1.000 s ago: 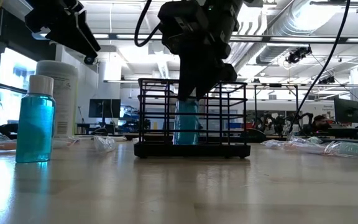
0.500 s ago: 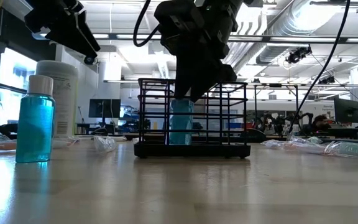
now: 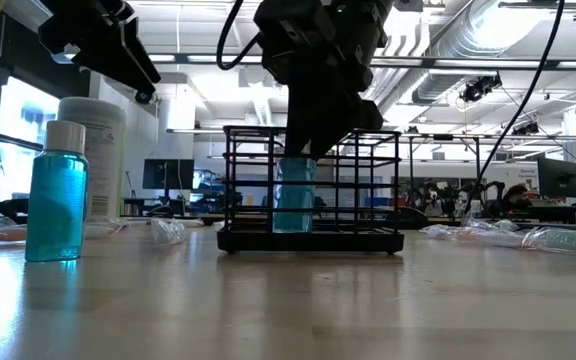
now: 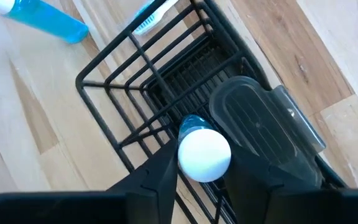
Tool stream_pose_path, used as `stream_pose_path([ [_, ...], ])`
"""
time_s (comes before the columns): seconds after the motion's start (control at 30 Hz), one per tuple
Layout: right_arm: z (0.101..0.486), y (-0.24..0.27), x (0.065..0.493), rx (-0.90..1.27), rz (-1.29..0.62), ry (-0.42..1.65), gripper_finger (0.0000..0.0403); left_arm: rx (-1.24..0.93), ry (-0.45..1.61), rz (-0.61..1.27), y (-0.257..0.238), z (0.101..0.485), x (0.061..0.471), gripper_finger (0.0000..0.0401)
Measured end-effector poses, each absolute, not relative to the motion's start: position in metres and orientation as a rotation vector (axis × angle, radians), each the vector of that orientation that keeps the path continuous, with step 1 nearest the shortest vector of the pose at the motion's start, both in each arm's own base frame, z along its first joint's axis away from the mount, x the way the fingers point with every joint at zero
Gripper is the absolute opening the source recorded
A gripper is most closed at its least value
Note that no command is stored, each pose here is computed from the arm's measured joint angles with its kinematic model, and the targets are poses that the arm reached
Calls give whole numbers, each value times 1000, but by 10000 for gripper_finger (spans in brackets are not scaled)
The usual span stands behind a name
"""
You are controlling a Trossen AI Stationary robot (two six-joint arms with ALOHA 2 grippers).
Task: Pick & Place toothbrushing station
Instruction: Put the right blue mouthwash into the black wire organizer
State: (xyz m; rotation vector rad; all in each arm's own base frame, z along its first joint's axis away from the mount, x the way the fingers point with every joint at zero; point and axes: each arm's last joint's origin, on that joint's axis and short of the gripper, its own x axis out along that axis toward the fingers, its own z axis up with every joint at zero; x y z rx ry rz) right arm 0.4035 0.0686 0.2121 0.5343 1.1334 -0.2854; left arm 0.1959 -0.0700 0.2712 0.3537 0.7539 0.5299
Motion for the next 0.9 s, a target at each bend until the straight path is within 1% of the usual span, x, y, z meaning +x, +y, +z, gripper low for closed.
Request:
stream_pose_path([
  [0.3, 214, 74, 403, 517, -283, 1121, 159, 354, 754, 530, -70, 271, 196, 303],
  [0.6, 215, 69, 404, 522, -269, 1125, 154, 354, 753, 530, -70, 271, 196, 303],
  [0.9, 216, 61, 405, 552, -263, 1130, 159, 354, 754, 530, -70, 271, 196, 303],
])
